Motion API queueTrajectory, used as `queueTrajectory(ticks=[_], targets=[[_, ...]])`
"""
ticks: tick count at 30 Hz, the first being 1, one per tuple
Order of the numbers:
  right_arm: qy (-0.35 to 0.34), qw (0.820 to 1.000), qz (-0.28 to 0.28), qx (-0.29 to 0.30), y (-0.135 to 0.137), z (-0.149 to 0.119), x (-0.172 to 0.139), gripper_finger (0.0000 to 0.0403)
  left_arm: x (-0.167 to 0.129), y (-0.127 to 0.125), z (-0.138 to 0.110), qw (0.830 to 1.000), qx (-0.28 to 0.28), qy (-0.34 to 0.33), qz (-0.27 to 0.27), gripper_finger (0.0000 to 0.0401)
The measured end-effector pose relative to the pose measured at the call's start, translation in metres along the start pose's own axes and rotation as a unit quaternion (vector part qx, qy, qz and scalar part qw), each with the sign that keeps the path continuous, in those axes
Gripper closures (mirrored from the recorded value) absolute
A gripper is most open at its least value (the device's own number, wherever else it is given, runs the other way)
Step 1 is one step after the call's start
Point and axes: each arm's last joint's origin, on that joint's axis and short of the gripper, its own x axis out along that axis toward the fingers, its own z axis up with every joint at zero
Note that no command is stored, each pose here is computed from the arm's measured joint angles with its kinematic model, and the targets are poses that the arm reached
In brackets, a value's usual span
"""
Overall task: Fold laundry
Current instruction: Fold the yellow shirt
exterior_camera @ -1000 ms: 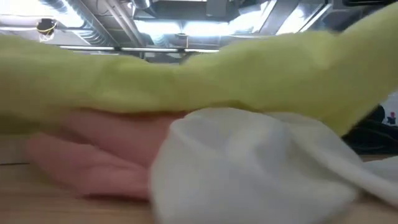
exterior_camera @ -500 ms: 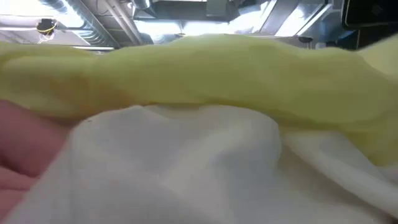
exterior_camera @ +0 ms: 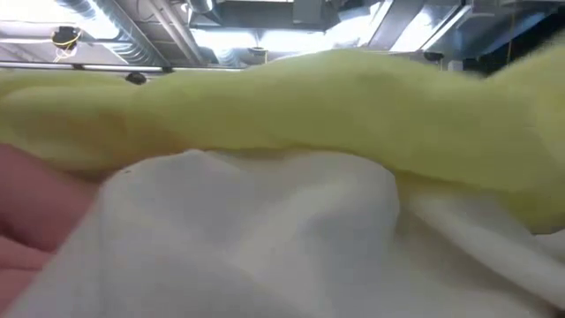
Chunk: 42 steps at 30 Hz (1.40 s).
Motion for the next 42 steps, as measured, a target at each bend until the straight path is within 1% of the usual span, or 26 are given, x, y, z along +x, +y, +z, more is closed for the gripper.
queueTrajectory(ticks=[2, 4, 9, 13, 18, 21, 26, 30, 36, 39, 42], targets=[[-0.023, 1.000, -0.011, -0.005, 0.002, 0.003, 0.000, 0.0196, 0.001, 0.000, 0.000, 1.000, 0.000, 0.000, 0.001, 0.0401], [-0.034, 0.998, -0.039, -0.022, 0.002, 0.004, 0.001, 0.0200, 0.001, 0.000, 0.000, 1.000, 0.000, 0.000, 0.001, 0.0401], [-0.081, 0.988, -0.110, -0.070, 0.007, 0.022, 0.004, 0.0220, 0.001, 0.000, -0.001, 1.000, 0.000, -0.001, 0.001, 0.0401], [-0.101, 0.975, -0.168, -0.101, 0.009, 0.058, 0.008, 0.0235, 0.001, 0.000, 0.001, 1.000, -0.005, -0.002, 0.003, 0.0401], [-0.074, 0.961, -0.237, -0.124, 0.001, 0.109, 0.006, 0.0251, 0.003, -0.001, 0.003, 1.000, -0.006, -0.008, 0.005, 0.0401], [-0.062, 0.952, -0.271, -0.127, -0.011, 0.135, 0.002, 0.0255, 0.003, -0.001, 0.004, 1.000, -0.006, -0.013, 0.004, 0.0401], [-0.043, 0.950, -0.275, -0.140, -0.026, 0.167, -0.002, 0.0255, 0.004, -0.001, 0.005, 1.000, -0.007, -0.018, 0.005, 0.0401], [-0.016, 0.950, -0.277, -0.139, -0.044, 0.181, 0.002, 0.0255, 0.004, -0.001, 0.006, 1.000, -0.007, -0.022, 0.007, 0.0401], [-0.001, 0.956, -0.261, -0.131, -0.061, 0.187, 0.018, 0.0255, 0.004, 0.000, 0.006, 1.000, -0.005, -0.026, 0.010, 0.0401], [0.004, 0.955, -0.268, -0.126, -0.069, 0.187, 0.025, 0.0255, 0.004, 0.000, 0.007, 1.000, -0.004, -0.026, 0.011, 0.0401], [0.025, 0.953, -0.278, -0.118, -0.080, 0.184, 0.035, 0.0255, 0.004, 0.000, 0.007, 1.000, -0.002, -0.027, 0.014, 0.0401]])
